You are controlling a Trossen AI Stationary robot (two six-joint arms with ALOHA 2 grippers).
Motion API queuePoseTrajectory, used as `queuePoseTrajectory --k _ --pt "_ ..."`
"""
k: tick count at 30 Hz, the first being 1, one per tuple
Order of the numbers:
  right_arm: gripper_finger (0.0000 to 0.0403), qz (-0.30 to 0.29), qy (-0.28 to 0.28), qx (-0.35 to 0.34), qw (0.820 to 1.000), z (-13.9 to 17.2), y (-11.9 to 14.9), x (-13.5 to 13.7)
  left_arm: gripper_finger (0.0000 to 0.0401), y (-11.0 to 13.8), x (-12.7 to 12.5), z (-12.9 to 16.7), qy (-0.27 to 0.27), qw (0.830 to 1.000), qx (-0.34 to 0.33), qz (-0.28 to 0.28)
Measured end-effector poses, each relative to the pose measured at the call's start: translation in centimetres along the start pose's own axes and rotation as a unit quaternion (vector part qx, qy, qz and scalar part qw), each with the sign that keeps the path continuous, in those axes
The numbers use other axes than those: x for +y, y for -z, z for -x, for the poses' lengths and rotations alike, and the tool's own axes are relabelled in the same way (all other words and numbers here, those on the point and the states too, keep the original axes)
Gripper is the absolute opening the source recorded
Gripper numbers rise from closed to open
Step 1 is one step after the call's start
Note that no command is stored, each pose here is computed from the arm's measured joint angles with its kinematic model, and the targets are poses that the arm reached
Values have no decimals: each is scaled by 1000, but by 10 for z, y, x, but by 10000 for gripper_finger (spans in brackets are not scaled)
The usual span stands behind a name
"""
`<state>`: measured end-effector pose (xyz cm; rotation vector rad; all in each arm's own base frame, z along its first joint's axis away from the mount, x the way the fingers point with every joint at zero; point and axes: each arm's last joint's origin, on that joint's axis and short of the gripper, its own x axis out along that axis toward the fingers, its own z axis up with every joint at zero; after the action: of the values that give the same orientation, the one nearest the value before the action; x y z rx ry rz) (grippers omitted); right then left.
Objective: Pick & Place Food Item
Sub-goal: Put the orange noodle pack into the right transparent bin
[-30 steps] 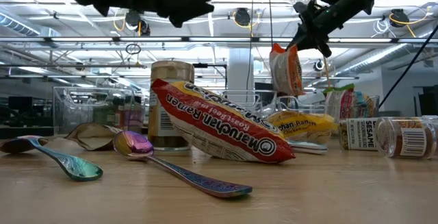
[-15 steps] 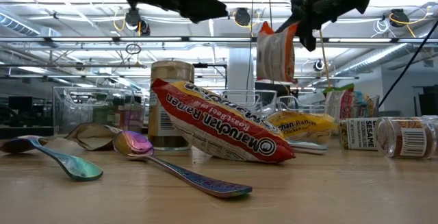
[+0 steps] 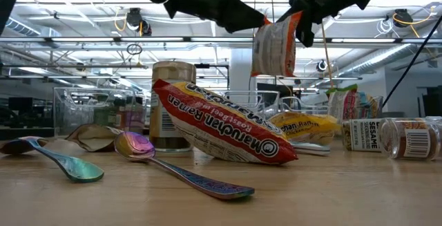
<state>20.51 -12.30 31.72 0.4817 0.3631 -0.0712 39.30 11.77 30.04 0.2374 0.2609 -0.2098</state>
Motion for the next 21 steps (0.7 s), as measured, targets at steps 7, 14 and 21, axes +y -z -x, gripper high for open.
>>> queuePoseTrajectory --k 7,14,21 --pt "0 11 0 -1 1000 0 0 0 216 -6 -4 -2 -77 996 27 -43" --pt "0 18 0 -1 1000 0 0 0 216 -10 -12 -6 -123 988 48 -76" --pt "0 23 0 -1 1000 0 0 0 216 -16 -13 -7 -163 982 40 -89"
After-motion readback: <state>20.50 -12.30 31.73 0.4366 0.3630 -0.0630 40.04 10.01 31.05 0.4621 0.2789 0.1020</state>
